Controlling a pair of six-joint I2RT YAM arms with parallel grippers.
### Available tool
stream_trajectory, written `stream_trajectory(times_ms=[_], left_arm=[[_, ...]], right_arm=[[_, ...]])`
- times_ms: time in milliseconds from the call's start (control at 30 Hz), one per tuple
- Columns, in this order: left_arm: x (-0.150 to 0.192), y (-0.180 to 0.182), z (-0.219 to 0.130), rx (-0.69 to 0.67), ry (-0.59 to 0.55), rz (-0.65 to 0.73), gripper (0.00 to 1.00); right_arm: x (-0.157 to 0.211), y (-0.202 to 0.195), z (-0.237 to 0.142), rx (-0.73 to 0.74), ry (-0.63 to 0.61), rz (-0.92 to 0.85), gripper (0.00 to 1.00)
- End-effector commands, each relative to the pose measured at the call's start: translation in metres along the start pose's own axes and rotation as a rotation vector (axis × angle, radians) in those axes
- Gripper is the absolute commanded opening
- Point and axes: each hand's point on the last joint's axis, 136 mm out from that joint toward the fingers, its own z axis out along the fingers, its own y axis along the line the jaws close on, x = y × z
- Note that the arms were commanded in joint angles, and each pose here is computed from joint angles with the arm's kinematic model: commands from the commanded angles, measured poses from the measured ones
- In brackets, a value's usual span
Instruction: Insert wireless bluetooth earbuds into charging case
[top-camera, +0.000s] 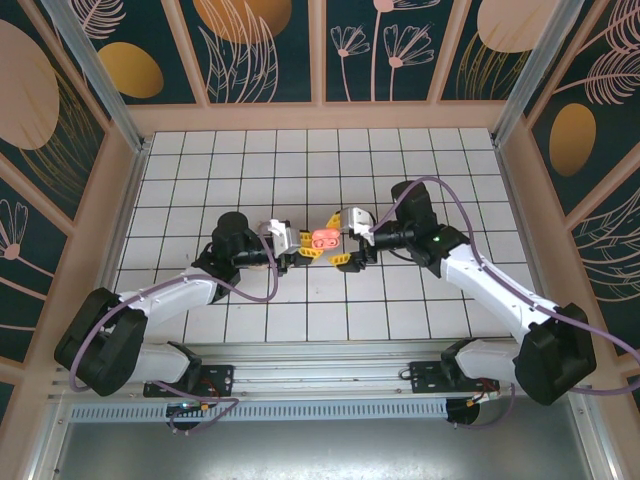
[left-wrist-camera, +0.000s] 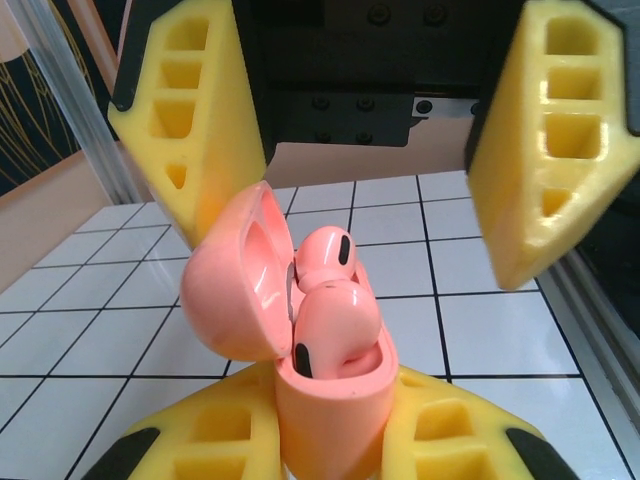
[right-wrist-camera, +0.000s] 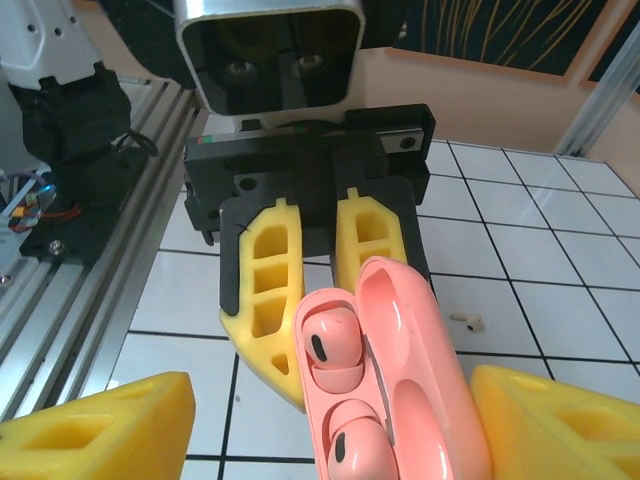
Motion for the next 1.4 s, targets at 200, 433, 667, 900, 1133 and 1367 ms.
stream_trajectory(times_ms=[200, 433, 667, 900, 1133, 1367], left_arm=[[-0.006, 0.010, 0.002, -0.050, -0.011, 0.006, 0.10], [-0.008, 0.018, 0.004, -0.071, -0.013, -0.056, 0.10], [0.014, 0.052, 0.019, -0.178, 0.036, -0.421, 0.08], [0.047, 0.084, 0.058, -0.214, 0.057, -0.993, 0.03], [0.087, 0.087, 0.114, -0.254, 0.136, -1.211, 0.05], [0.121, 0.097, 0.143, -0.301, 0.194, -1.391, 0.08]], right_arm=[[-0.012, 0.030, -0.019, -0.004, -0.052, -0.063, 0.60], [-0.017, 0.027, -0.025, 0.057, -0.075, -0.014, 0.58], [-0.012, -0.034, -0.054, 0.376, -0.121, 0.263, 0.59], [0.014, -0.113, -0.123, 0.901, -0.091, 0.616, 0.60], [0.051, -0.125, -0.161, 1.110, -0.016, 0.860, 0.60], [0.072, -0.107, -0.145, 1.034, -0.057, 1.006, 0.60]])
